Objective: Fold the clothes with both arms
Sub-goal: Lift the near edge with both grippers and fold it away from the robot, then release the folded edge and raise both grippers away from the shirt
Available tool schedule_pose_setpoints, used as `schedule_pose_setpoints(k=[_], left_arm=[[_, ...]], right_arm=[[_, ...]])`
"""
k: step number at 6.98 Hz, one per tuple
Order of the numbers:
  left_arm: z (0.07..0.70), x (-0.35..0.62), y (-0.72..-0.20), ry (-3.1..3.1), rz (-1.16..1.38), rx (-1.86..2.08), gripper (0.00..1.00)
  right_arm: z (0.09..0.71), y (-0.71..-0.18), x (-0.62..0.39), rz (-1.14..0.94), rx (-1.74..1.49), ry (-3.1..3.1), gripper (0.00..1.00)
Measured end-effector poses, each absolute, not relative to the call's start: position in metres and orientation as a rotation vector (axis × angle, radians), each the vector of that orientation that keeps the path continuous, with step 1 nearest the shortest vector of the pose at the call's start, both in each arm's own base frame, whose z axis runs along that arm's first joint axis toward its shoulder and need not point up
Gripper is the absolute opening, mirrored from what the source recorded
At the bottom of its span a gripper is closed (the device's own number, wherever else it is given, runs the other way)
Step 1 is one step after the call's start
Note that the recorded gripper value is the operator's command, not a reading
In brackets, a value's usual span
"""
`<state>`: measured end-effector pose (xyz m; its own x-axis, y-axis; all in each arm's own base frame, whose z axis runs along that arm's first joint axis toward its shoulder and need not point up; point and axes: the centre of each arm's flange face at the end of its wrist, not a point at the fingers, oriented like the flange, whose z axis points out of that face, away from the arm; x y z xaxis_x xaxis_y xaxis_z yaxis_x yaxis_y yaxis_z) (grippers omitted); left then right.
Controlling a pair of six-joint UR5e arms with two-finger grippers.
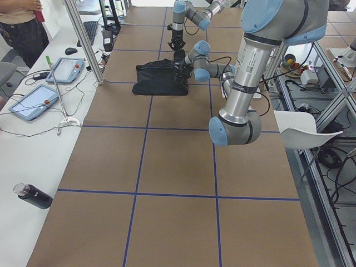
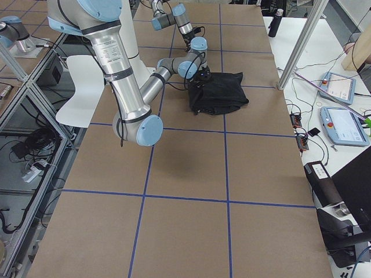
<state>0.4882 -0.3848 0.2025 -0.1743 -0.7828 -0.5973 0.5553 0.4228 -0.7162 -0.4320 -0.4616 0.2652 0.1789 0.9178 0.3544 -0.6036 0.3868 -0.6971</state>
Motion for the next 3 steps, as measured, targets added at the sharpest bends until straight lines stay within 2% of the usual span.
schedule_pose_setpoints(k=[3], left_arm=[[0.208,0.467,-0.469,1.262,-1.209,-0.159,0.0]], right_arm=[[0.275,-0.544,-0.427,1.161,-0.455,-0.791,0.0]])
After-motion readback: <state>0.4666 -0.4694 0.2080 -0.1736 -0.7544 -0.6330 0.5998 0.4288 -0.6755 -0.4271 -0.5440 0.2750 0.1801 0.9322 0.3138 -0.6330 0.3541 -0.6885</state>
